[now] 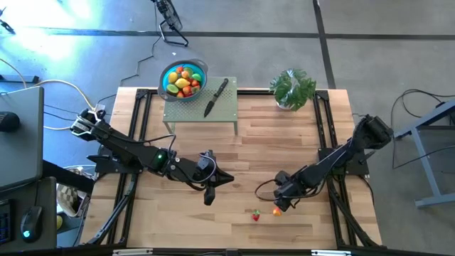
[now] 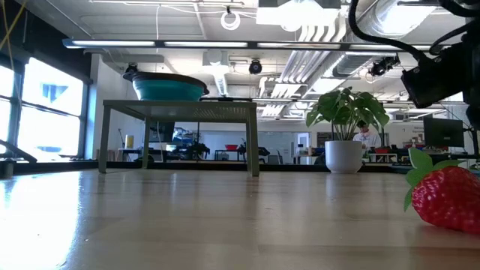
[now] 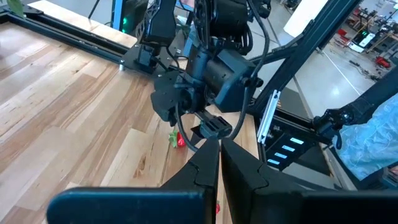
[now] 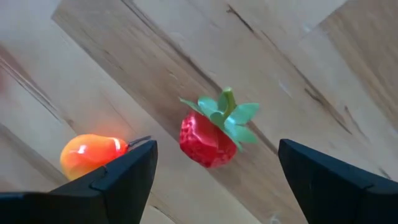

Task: Pick & Place Fruit
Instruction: Put the strawberry into the strainer bowl on the shelf

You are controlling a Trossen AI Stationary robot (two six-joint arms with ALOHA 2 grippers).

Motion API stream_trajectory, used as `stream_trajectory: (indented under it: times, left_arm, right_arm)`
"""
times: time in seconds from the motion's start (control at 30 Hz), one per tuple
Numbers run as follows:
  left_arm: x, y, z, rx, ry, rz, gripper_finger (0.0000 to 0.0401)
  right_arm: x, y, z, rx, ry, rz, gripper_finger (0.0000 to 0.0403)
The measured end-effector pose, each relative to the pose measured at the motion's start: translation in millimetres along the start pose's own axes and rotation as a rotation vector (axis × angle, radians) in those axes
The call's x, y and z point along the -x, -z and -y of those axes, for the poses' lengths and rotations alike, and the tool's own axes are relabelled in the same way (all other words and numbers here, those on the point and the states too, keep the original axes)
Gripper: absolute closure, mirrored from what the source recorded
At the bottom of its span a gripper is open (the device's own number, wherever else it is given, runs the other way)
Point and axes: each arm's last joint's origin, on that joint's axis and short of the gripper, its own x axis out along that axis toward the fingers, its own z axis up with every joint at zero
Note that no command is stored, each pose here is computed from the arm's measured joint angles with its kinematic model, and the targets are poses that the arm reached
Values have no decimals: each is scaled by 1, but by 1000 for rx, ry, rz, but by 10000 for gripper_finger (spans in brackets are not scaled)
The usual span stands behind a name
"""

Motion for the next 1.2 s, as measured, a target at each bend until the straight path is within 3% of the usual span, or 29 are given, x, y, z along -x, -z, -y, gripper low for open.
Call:
stream_trajectory:
  times: [0.2, 0.57, 0.97, 1.2]
  left_arm:
    - [0, 0, 0, 0, 0, 0, 386]
    - [0, 1, -1, -6, -9, -15, 386]
    - [0, 2, -1, -7, -11, -17, 386]
    - [0, 2, -1, -6, -11, -17, 386]
  right_arm:
    - [-3, 1, -2, -13, 1, 12, 84]
    - [-3, -1, -4, -21, -16, 52, 138]
    - [-16, 0, -6, -6, 16, 28, 149]
    - [-16, 0, -5, -5, 24, 22, 191]
